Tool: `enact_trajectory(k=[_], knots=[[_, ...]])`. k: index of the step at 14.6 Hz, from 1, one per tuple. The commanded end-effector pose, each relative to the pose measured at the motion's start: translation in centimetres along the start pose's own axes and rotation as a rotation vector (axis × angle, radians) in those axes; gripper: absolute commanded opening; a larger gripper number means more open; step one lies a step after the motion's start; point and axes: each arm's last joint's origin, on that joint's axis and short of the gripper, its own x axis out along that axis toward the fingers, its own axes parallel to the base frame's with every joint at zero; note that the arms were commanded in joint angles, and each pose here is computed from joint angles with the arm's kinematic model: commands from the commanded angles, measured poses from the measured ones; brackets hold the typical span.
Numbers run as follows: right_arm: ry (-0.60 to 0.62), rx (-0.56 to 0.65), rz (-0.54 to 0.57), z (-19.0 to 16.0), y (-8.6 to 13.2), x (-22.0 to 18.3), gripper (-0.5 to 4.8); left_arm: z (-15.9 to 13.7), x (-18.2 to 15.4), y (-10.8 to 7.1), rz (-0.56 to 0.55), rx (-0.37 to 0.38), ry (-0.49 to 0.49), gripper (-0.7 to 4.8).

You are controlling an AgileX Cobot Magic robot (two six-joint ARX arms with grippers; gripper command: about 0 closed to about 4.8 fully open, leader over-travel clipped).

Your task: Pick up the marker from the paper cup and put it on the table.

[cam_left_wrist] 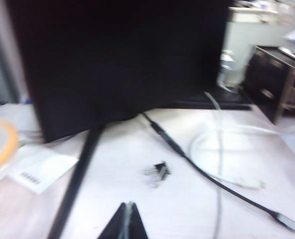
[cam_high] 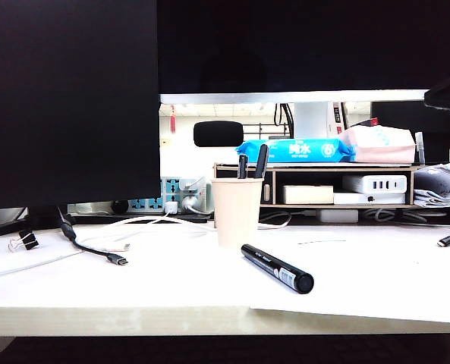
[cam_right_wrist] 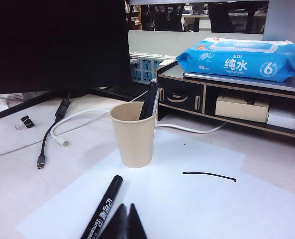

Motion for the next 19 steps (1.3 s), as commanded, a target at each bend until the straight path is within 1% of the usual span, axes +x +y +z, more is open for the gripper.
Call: enact_trajectory(k=[1,6,9,14,16,19], knots=[[-0.018,-0.004,-0.005,0.29,-0.01,-0.01,-0.06,0.16,-0.01,0.06,0.019,-0.021,-0.014,-0.04],[-0.018,-0.004,-0.005,0.29,-0.01,-0.01,-0.06,0.15,-0.01,0.06,0.018,-0.021,-0.014,-0.04],[-0.018,-0.004,-0.005,0.29,-0.01,-0.01,-0.06,0.16,-0.01,0.06,0.018,-0.002,-0.015,-0.04],[-0.018,-0.004,-0.005,0.29,-0.01,-0.01,-0.06,0.15,-0.01,0.06,0.016,0.006,-0.013,-0.04],[-0.018,-0.004,-0.005,0.29,-0.01,-0.01,-0.06,0.12,-0.01,0.01,0.000,0.035,-0.010,-0.04],[-0.018,-0.004,-0.005,0.29,-0.01,-0.01,-0.06,0.13,-0.01,0.00,-0.003,0.036,-0.010,-0.04]])
